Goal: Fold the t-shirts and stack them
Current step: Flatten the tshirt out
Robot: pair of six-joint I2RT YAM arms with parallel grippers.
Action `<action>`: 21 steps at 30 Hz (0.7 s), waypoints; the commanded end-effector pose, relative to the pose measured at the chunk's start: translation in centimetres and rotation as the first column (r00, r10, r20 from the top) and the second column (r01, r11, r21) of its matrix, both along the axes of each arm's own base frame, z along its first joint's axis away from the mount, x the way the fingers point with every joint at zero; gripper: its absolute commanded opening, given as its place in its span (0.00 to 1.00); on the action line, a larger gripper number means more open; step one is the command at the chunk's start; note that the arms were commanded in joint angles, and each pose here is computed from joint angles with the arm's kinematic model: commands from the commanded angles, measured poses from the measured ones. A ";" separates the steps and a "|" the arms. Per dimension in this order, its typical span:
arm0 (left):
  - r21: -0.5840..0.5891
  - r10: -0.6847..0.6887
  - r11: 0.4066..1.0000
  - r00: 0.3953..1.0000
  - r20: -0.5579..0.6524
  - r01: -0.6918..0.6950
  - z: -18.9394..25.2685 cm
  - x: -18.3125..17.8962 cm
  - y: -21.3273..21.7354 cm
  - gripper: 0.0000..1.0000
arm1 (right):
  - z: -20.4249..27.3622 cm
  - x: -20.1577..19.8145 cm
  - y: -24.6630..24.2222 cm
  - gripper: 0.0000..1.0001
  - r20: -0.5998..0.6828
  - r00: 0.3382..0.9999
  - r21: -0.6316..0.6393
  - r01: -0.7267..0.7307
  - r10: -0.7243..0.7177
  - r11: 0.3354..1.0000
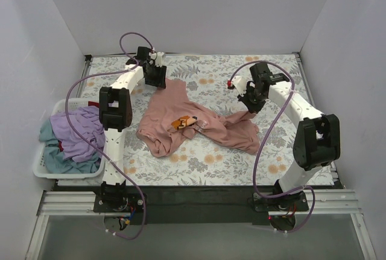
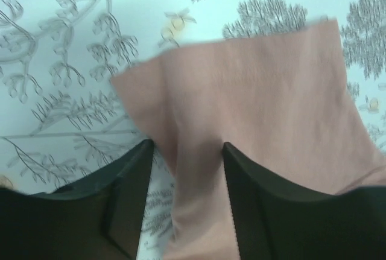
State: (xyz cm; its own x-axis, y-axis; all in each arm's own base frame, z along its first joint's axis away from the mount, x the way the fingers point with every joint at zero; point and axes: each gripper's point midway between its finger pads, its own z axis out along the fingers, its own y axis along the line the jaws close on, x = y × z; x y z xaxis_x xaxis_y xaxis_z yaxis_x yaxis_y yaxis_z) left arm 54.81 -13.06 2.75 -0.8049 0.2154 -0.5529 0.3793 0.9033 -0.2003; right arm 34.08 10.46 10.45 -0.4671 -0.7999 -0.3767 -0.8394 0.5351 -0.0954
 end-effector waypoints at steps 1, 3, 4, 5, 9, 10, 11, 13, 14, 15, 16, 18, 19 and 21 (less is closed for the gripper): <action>-0.013 0.007 1.000 1.000 -0.012 -0.007 -0.6 0.7 -0.7 0.44 | 2.3 1.7 -0.2 0.01 0.069 0.997 0.011 0.028 -0.029 1.000; -0.021 0.006 1.000 1.000 -0.009 -0.006 -0.8 0.9 -0.9 0.37 | 2.7 1.8 -0.2 0.01 0.081 0.996 0.013 0.032 -0.033 0.999; -0.025 0.009 1.000 1.000 -0.004 -0.009 -0.6 1.1 -0.9 0.30 | 2.9 1.9 -0.3 0.01 0.088 0.995 0.015 0.037 -0.038 0.999; -0.023 0.013 1.000 1.000 0.009 -0.013 -0.1 1.3 -0.9 0.14 | 3.4 2.1 -0.3 0.01 0.102 0.994 0.018 0.039 -0.041 0.999; -0.055 0.033 0.998 0.992 0.123 -0.026 5.3 2.9 -0.2 0.00 | 5.7 3.2 -1.3 0.01 0.166 0.983 0.029 0.072 -0.076 0.997; -0.077 0.050 0.996 0.979 0.197 -0.035 9.1 3.5 0.5 0.00 | 6.4 3.4 -1.5 0.01 0.185 0.979 0.034 0.080 -0.084 0.996; -0.094 0.063 0.995 0.970 0.235 -0.042 11.4 3.8 1.0 0.00 | 7.4 3.8 -1.7 0.01 0.213 0.973 0.041 0.084 -0.091 0.996; -0.130 0.085 0.991 0.944 0.319 -0.045 17.1 3.7 2.5 0.00 | 10.1 5.1 -2.6 0.01 0.281 0.952 0.063 0.110 -0.123 0.992; -0.152 0.099 0.987 0.928 0.358 -0.046 19.9 3.7 3.1 0.00 | 11.4 5.4 -3.3 0.01 0.308 0.941 0.079 0.120 -0.138 0.990; -0.181 0.093 0.983 0.923 0.374 -0.025 21.8 3.1 3.3 0.00 | 13.5 6.0 -3.4 0.01 0.358 0.922 0.097 0.121 -0.148 0.988; -0.201 0.113 0.979 0.916 0.386 -0.036 23.5 2.5 4.7 0.00 | 14.7 6.2 -3.7 0.01 0.383 0.911 0.103 0.124 -0.154 0.987; -0.234 0.098 0.972 0.902 0.421 0.003 27.3 -0.2 4.5 0.00 | 17.3 6.2 -4.3 0.01 0.442 0.881 0.121 0.129 -0.170 0.984; -0.244 0.132 0.970 0.893 0.431 -0.025 28.4 -1.1 6.7 0.00 | 18.8 6.1 -4.5 0.01 0.475 0.863 0.130 0.127 -0.175 0.983; -0.268 0.140 0.963 0.882 0.449 -0.017 30.5 -5.0 6.9 0.00 | 21.3 5.1 -5.0 0.01 0.528 0.828 0.148 0.127 -0.187 0.981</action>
State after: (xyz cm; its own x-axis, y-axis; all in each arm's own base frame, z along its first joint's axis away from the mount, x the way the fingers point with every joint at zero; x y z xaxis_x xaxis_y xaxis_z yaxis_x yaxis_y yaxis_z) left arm 55.81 -6.79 21.72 -0.6204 0.0100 -0.7842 0.3434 0.9025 -0.2601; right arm 40.32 5.99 25.28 -0.3874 -0.6922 -0.6089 -0.6470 0.6747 -0.3552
